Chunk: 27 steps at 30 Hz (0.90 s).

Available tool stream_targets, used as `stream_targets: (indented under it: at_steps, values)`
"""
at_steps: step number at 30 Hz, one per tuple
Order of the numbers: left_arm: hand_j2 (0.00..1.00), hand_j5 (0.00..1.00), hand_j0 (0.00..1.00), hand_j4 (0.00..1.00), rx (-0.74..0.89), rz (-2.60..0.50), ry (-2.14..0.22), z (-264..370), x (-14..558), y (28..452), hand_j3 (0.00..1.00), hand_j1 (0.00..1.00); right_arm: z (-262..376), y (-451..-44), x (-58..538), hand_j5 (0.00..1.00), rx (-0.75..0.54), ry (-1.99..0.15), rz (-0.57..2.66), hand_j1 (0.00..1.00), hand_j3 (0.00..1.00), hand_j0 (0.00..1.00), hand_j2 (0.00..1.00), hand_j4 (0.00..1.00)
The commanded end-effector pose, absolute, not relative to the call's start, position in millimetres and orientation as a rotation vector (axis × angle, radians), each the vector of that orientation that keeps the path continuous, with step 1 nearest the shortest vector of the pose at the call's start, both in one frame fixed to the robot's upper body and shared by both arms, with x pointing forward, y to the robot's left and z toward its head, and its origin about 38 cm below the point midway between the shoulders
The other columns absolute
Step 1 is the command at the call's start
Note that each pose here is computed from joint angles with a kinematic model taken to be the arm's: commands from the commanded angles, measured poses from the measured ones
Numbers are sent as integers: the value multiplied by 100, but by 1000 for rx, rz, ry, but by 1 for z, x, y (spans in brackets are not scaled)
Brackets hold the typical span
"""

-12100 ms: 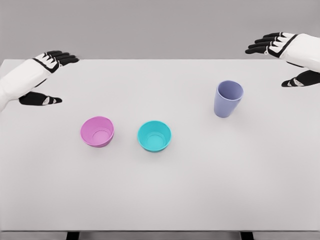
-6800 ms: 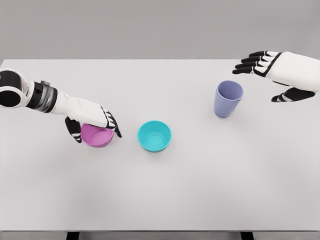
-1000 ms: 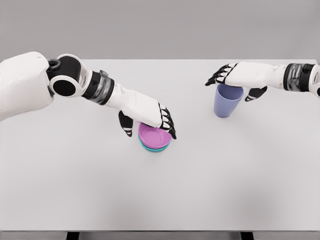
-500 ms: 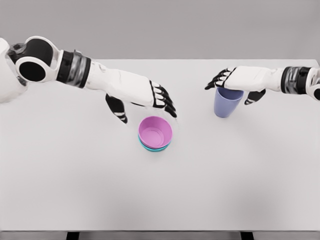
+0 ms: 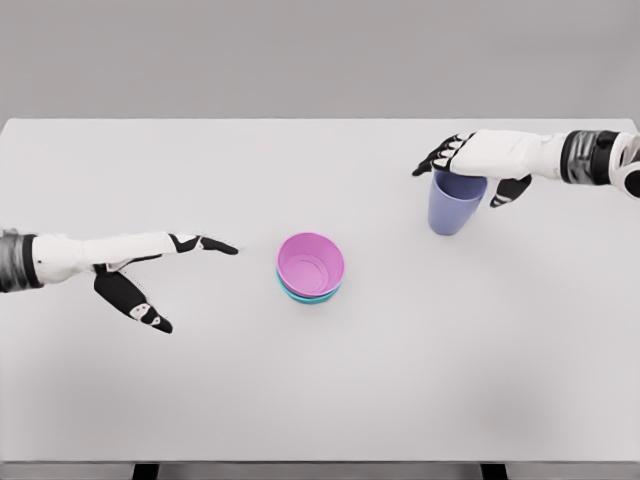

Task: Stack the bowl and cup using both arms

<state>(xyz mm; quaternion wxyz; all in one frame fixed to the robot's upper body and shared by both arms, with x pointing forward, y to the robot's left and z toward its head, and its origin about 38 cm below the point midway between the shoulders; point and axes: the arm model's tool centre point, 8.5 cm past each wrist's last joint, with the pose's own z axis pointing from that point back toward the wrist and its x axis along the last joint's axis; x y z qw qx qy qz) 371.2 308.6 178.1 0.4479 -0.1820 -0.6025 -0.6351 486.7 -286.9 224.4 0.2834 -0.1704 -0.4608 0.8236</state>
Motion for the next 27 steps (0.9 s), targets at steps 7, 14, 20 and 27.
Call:
stream_targets:
  at_steps: [7,14,20,27]
  values:
    - [100,100,100,100,-282,-1422,-1631,213,387,354,100,100,217,-286,489,100,-441,-1216,2199,100,100,100,100,100]
    - [100,100,100,100,-258,-1402,-1623,210,389,362,100,100,218,-287,489,70,-450,-1208,2206,70,70,70,70,70]
    - [100,100,100,100,-261,-1398,-1626,210,390,362,100,100,223,-283,490,61,-459,-1221,2215,61,61,61,61,61]
    - [100,100,100,100,-266,-1393,-1620,207,388,362,100,100,233,-281,491,56,-472,-1250,2208,56,56,56,56,56]
